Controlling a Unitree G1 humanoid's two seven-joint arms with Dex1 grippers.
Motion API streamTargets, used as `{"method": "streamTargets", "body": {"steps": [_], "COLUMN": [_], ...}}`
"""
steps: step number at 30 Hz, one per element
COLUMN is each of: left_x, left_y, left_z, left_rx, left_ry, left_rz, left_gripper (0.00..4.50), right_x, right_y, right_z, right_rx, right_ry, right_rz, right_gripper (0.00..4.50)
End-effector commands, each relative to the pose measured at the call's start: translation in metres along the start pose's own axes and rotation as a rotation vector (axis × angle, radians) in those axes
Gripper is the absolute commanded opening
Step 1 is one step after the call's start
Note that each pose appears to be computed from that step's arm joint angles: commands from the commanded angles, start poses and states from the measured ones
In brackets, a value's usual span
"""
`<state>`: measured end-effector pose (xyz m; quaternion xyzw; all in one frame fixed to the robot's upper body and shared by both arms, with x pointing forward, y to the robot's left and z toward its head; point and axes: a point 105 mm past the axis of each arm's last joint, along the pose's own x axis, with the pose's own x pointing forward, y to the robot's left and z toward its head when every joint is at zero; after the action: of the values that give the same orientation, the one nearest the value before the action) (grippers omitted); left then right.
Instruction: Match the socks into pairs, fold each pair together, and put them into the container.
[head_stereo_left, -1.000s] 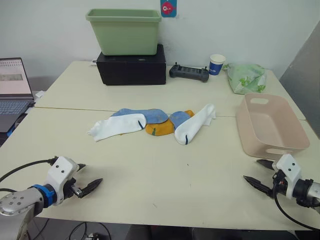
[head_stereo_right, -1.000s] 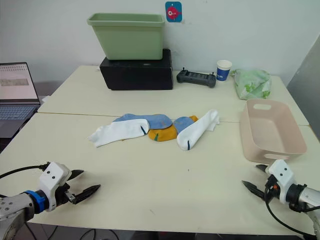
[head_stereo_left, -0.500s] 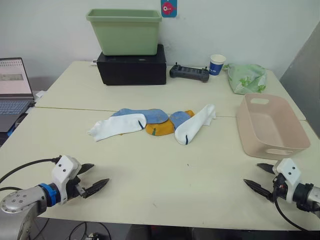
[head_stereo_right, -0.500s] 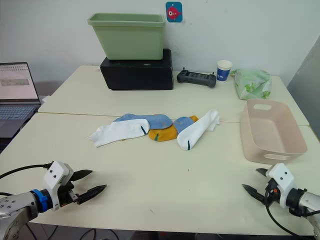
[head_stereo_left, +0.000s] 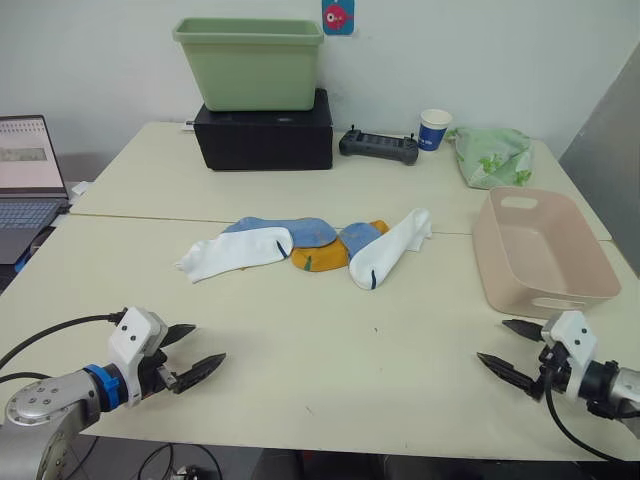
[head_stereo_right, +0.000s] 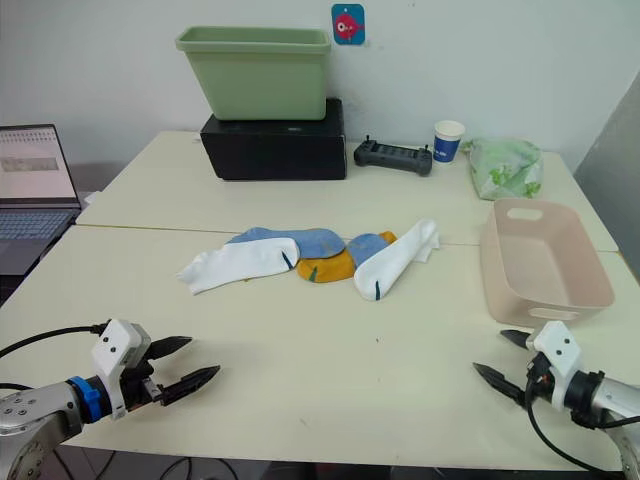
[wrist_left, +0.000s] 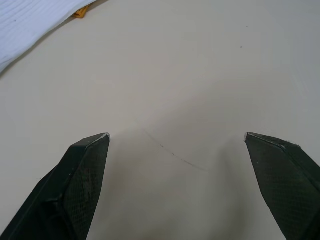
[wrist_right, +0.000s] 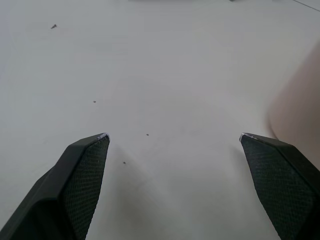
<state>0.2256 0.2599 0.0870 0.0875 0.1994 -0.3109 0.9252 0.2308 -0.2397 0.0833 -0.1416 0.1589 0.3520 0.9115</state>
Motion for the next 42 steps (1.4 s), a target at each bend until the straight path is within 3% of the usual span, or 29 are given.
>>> {"method": "streamTargets", "body": {"steps": [1, 10, 15, 18, 24, 33, 36, 42], "left_x": [0.013, 0.043, 0.074, 0.094, 0.164, 0.218, 0.219, 0.211], "left_y": [-0.014, -0.041, -0.065, -0.074, -0.099, -0.124, -0.13, -0.134], "left_z": [0.026, 0.06, 0.08, 0.082, 0.101, 0.127, 0.131, 0.126], "left_rx": [0.013, -0.012, -0.148, -0.189, -0.23, -0.289, -0.277, -0.265], "left_ry": [-0.08, -0.165, -0.228, -0.225, -0.223, -0.217, -0.224, -0.218], "left_rz": [-0.058, -0.201, -0.285, -0.298, -0.301, -0.321, -0.351, -0.39], "left_gripper": [4.5, 4.5, 4.5, 4.5, 4.5, 4.5, 3.93, 2.05], "right_x": [0.008, 0.008, 0.009, 0.009, 0.006, 0.006, 0.006, 0.006], "right_y": [0.009, 0.026, 0.035, 0.035, 0.043, 0.046, 0.047, 0.046], "right_z": [0.033, 0.06, 0.07, 0.07, 0.067, 0.066, 0.065, 0.063], "right_rx": [-0.059, -0.063, -0.066, -0.068, -0.07, -0.07, -0.066, -0.077], "right_ry": [-0.088, -0.157, -0.178, -0.181, -0.183, -0.202, -0.204, -0.204], "right_rz": [0.038, 0.058, 0.08, 0.065, 0.047, 0.029, 0.021, -0.003], "right_gripper": [4.49, 4.49, 4.49, 4.49, 4.49, 4.49, 4.5, 4.5]}}
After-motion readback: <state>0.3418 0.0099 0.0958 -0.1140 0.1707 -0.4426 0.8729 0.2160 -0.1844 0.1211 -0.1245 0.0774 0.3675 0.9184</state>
